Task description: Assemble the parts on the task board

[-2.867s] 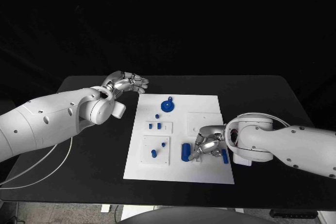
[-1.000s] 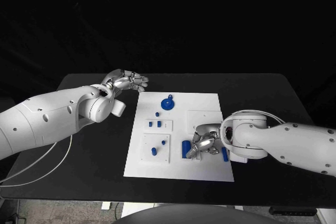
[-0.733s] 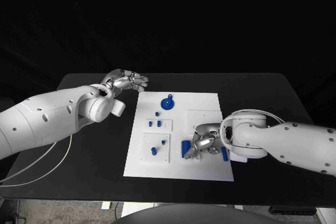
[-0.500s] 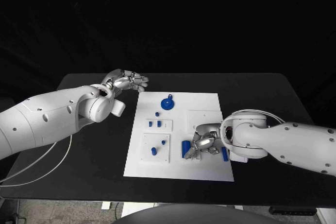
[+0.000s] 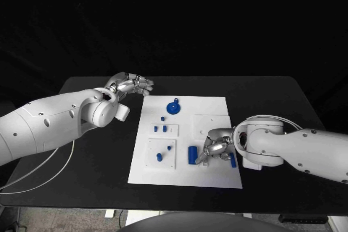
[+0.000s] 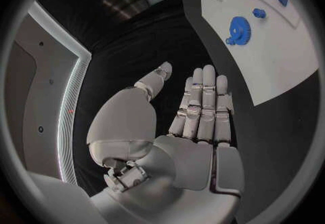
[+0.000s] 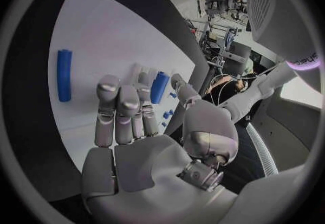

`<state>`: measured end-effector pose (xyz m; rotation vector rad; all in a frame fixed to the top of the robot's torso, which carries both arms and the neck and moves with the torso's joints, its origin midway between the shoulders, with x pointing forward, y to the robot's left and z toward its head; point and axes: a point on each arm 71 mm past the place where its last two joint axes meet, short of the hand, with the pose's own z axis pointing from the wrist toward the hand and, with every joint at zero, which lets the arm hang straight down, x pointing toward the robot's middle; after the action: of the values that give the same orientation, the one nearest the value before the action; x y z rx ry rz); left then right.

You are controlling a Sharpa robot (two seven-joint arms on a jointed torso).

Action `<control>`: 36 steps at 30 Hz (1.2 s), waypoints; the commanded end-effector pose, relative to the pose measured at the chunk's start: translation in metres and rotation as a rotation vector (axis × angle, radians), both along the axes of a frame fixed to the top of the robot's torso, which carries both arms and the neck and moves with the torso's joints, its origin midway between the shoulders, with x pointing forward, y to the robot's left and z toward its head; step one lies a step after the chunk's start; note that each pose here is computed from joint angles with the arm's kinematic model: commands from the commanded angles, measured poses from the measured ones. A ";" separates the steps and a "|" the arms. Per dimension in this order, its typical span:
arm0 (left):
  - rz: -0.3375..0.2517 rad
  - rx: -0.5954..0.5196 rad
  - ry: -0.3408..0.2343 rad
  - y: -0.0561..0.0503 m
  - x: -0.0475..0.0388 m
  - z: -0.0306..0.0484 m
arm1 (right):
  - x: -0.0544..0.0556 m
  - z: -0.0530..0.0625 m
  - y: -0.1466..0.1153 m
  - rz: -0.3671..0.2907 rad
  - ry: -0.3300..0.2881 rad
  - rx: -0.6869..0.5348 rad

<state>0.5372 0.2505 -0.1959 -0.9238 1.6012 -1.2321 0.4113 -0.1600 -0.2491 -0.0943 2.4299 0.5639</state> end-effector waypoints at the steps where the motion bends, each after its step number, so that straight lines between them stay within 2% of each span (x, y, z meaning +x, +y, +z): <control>1: -0.013 -0.006 -0.004 -0.001 0.0000 0.0007 | -0.001 0.007 0.000 -0.025 0.000 0.082; 4: -0.011 -0.004 -0.003 0.000 0.0003 0.0005 | 0.003 0.019 -0.004 -0.041 -0.007 0.108; 5: -0.011 -0.004 -0.003 -0.001 0.0006 0.0004 | 0.008 0.027 -0.009 -0.050 -0.019 0.108; 8: -0.013 -0.005 -0.003 -0.002 0.0005 0.0004 | 0.019 0.039 -0.022 -0.085 -0.051 0.095; 11: -0.018 -0.007 -0.003 -0.004 0.0006 0.0004 | 0.026 0.043 -0.038 -0.132 -0.047 0.068; 17: -0.019 -0.008 -0.005 -0.004 0.0003 0.0007 | 0.035 0.044 -0.071 -0.217 -0.099 0.017; 20: -0.019 -0.007 -0.005 -0.005 0.0005 0.0006 | 0.032 0.042 -0.088 -0.245 -0.076 -0.033; 25: -0.023 -0.009 -0.006 -0.007 0.0001 0.0009 | 0.025 0.038 -0.105 -0.243 -0.013 -0.116; 29: -0.031 -0.011 -0.008 -0.009 -0.0006 0.0011 | 0.017 0.032 -0.111 -0.242 -0.001 -0.149; 32: -0.029 -0.011 -0.008 -0.009 -0.0005 0.0010 | 0.013 0.027 -0.109 -0.240 -0.018 -0.154; 36: -0.027 -0.009 -0.007 -0.008 -0.0003 0.0008 | 0.009 0.026 -0.108 -0.228 -0.024 -0.180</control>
<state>0.5372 0.2446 -0.1960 -0.9180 1.6068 -1.2428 0.4207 -0.2651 -0.2231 0.1391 2.4203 0.3065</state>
